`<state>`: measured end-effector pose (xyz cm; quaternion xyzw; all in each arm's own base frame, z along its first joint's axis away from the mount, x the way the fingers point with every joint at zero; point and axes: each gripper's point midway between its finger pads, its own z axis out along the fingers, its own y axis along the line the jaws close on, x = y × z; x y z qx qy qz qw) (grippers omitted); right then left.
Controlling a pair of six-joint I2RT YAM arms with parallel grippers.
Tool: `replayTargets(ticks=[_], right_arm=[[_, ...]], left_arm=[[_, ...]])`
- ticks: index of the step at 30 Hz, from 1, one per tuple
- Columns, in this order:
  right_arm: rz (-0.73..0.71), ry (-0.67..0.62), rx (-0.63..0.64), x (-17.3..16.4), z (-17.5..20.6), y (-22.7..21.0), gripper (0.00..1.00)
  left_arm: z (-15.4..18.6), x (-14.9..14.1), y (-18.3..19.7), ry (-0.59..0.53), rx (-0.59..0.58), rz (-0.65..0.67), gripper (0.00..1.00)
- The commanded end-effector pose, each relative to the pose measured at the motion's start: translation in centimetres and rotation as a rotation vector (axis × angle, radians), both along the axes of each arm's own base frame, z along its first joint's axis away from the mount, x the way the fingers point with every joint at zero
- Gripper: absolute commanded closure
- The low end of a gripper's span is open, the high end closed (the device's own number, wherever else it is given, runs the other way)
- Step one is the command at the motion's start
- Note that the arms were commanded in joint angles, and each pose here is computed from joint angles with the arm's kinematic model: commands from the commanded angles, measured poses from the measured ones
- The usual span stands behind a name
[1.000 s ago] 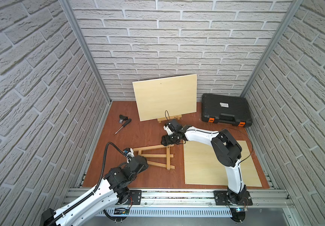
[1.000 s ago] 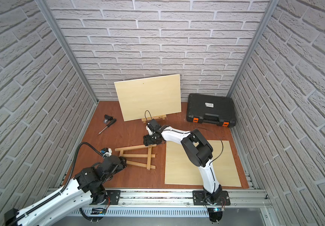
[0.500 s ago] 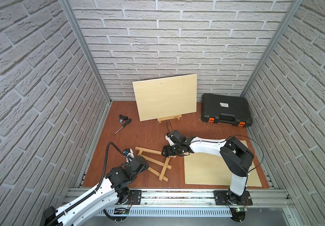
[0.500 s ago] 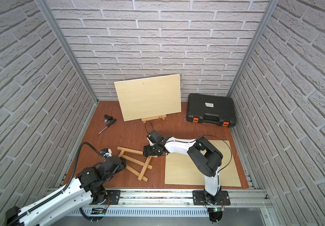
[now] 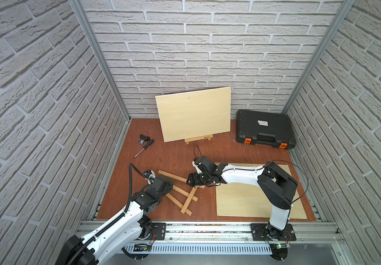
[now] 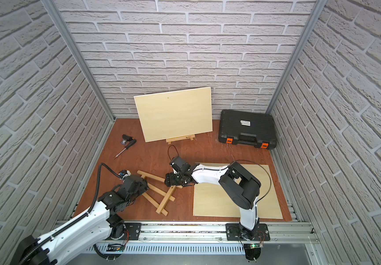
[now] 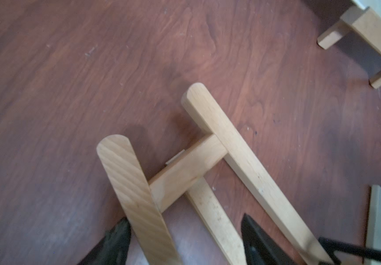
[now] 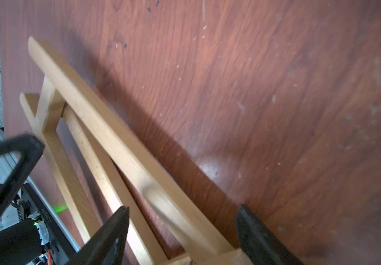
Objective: Disassemble the easel
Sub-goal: Move the easel to the corner of the board.
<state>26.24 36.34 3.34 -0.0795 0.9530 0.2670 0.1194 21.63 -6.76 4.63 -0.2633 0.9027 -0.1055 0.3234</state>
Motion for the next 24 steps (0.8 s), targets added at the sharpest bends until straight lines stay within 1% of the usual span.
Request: replayTargets(ticks=[1,7,12,18,21,24], right_arm=[[-0.001,0.019,0.02,-0.9,0.0,0.7,0.25],[0.008,0.031,0.04,-1.2,0.1,2.1,0.25],[-0.004,0.042,0.045,-2.0,0.2,3.0,0.25],[-0.08,0.051,0.063,-3.2,0.6,3.5,0.25],[-0.11,0.046,0.073,-3.7,0.9,4.1,0.25],[-0.107,0.042,0.062,-3.9,0.9,4.4,0.25]], left_arm=[[1.9,3.0,-1.4,-0.079,-0.037,-0.088,0.24],[2.5,6.5,-1.6,-0.088,-0.027,-0.133,0.23],[2.4,8.8,-1.2,-0.058,0.008,-0.159,0.23],[2.7,10.4,-0.7,-0.028,0.08,-0.215,0.23],[2.5,10.7,-0.6,-0.01,0.093,-0.236,0.23],[2.5,10.7,-0.7,-0.003,0.096,-0.249,0.23]])
